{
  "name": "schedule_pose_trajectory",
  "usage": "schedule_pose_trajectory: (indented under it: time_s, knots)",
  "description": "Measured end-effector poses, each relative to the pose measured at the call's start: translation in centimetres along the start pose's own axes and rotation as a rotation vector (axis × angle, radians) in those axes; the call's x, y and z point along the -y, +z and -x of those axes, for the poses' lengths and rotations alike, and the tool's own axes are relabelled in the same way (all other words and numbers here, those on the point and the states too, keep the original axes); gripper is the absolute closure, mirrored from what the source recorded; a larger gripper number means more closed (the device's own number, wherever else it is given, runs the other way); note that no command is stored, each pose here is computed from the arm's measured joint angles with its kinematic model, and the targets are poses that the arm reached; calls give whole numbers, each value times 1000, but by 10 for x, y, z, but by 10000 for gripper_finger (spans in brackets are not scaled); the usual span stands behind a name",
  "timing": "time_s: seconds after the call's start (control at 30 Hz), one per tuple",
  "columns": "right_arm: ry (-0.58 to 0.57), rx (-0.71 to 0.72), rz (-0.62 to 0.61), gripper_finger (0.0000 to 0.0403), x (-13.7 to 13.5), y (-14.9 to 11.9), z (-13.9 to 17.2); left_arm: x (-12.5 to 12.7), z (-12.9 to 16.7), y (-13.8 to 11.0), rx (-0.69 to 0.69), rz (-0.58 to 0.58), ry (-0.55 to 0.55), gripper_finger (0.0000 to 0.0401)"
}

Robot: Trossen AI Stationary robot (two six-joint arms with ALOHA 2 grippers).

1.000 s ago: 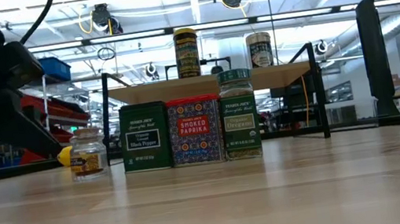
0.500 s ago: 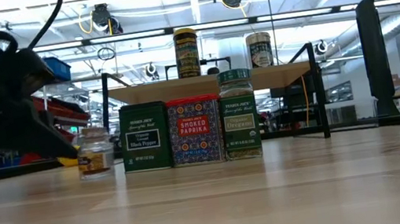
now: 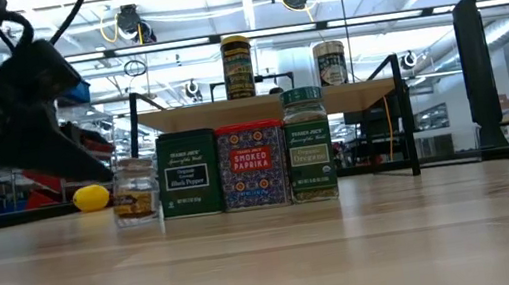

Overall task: Shelf spices
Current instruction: Remove the transparent seasoning bottle from the shelf, then remove the yellow seasoning bottle from the shelf

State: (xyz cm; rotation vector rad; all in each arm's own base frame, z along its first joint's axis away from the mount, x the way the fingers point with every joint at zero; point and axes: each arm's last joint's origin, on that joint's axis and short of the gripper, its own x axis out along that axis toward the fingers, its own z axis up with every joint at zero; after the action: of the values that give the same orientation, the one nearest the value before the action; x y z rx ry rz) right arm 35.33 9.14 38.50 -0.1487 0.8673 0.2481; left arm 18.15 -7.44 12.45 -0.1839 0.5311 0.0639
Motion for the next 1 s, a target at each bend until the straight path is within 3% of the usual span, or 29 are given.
schedule_pose_trajectory:
  time_s: [0.1,0.23,0.5,0.77,1.0]
  knots:
    - [-16,-53,-21,145,5,-5,0,-1,8,5,14,11,-6,317]
    - [-118,-117,-44,145,19,-12,3,-3,21,15,63,28,-29,317]
    - [-191,-111,-79,145,55,-22,34,-4,44,36,198,-4,-69,317]
    - [-323,-63,-194,145,107,-43,84,-4,60,87,249,-164,170,317]
    - [-441,-64,-259,144,152,-65,112,-9,75,138,354,-187,248,317]
